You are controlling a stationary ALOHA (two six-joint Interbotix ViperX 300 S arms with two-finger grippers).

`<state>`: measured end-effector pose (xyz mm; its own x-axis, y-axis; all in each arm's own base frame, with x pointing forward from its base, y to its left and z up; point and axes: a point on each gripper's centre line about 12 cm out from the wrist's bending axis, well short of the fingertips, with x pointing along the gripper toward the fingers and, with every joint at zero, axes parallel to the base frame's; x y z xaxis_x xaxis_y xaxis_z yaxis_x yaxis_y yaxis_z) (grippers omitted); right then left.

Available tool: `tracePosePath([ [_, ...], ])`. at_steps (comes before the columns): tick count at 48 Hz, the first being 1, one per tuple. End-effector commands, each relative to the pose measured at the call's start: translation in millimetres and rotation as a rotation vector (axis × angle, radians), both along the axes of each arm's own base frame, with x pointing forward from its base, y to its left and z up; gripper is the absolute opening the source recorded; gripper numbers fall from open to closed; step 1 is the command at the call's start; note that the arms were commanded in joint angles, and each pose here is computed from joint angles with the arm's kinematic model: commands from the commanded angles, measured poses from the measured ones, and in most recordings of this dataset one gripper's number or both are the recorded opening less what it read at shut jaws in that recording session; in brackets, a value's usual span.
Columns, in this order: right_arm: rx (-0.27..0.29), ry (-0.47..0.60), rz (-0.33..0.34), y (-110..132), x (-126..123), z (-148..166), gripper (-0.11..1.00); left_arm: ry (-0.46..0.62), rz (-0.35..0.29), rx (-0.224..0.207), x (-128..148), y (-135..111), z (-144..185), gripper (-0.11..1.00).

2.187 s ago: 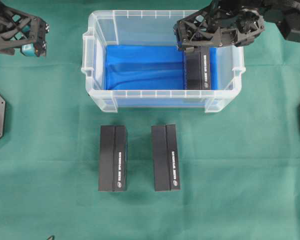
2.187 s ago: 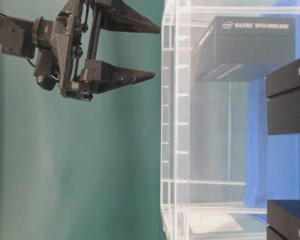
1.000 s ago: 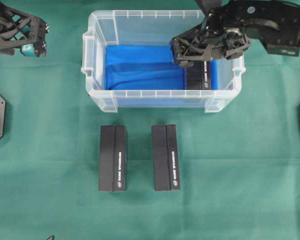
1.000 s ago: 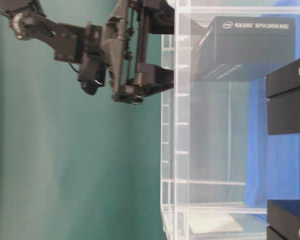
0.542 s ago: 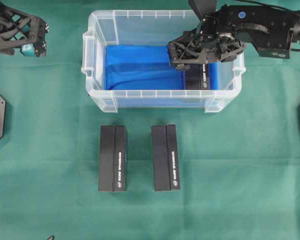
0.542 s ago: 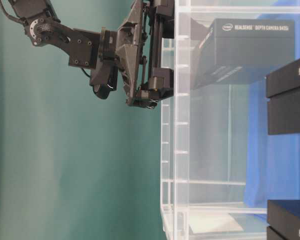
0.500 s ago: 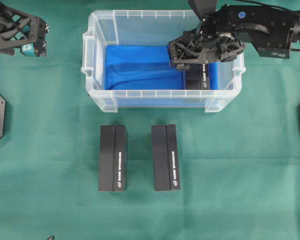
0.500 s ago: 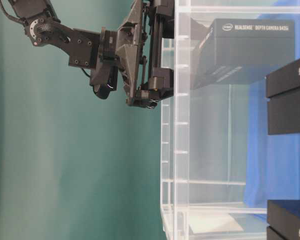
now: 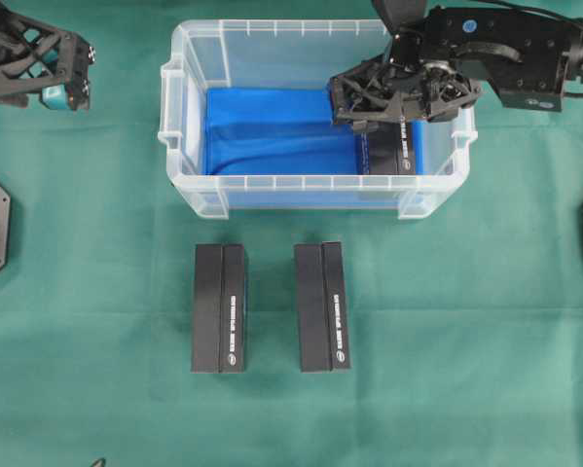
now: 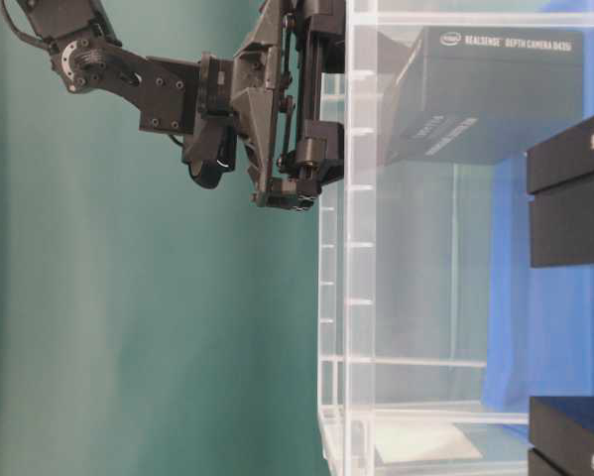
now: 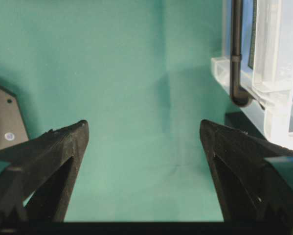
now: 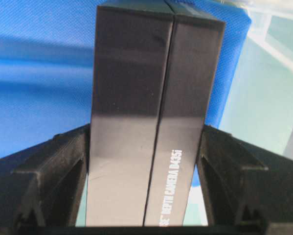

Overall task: Take out the box from the case.
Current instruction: 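Lower the right gripper and close it on the right box, then lift the right box up out of the case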

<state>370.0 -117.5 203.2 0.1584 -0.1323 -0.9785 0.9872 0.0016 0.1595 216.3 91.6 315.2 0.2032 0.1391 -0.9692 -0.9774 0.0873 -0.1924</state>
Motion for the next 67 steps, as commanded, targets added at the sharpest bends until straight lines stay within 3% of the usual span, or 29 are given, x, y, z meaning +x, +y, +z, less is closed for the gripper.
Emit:
tracePosePath([
  [1,-0.004,-0.02,0.001,0.6,2.8,8.0,0.65,-0.025,-0.003,0.008,0.5,-0.4,7.9,0.9],
  [24,-0.003,-0.006,-0.019,-0.7,4.4,26.7,0.65,-0.024,-0.003,0.009,0.0,-0.2,7.7,0.9],
  [67,-0.001,0.021,-0.023,17.3,-12.2,138.8,0.65,-0.031,-0.025,0.012,2.0,-4.1,8.3,0.9],
])
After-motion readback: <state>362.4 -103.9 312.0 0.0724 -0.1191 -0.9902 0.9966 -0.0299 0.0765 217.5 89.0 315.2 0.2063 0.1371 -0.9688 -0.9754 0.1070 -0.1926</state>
